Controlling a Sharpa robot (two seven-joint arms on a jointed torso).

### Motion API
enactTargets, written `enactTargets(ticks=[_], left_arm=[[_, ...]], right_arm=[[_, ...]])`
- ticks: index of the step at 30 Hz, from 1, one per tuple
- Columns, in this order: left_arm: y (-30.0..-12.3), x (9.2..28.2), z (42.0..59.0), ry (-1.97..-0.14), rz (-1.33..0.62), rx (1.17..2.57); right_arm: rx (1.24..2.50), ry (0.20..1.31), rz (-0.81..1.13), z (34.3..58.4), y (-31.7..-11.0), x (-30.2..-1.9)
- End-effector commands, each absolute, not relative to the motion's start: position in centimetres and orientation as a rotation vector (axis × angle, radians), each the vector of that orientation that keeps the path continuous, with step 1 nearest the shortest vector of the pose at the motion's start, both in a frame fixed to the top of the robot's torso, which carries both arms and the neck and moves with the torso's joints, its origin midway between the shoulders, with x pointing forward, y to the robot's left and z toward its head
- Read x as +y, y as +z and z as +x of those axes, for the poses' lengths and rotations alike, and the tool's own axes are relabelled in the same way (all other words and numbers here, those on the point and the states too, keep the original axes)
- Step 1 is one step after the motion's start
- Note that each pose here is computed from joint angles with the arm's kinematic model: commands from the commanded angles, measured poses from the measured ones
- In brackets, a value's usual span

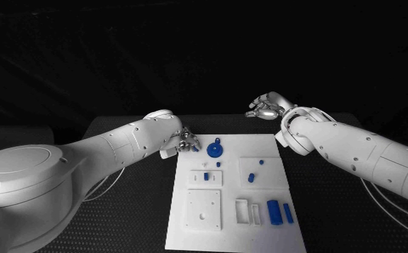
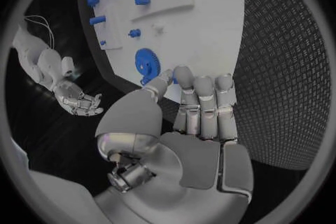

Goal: Assemble the parts on the task board

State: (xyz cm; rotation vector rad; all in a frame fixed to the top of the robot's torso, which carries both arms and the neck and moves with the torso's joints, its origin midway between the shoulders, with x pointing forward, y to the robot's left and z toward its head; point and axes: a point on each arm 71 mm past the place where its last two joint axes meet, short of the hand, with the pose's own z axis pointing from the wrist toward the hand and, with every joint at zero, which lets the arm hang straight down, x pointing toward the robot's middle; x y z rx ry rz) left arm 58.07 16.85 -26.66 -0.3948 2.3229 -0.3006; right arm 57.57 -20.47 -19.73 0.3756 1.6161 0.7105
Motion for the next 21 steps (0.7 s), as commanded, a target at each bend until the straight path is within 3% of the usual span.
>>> enactTargets(ticks=[1, 13, 21], left_arm=[[-26.7, 16.5, 57.9, -0.348, -0.405, 2.329], [-26.4, 16.9, 57.5, -0.369, -0.439, 2.279], [-25.7, 17.1, 55.8, -0.43, -0.46, 2.197]], right_arm=[[1.616, 0.718, 0.369, 57.6, -19.7, -20.4], [1.617, 0.713, 0.372, 57.6, -19.7, -20.7], [1.618, 0.705, 0.376, 57.6, -19.7, -21.2]])
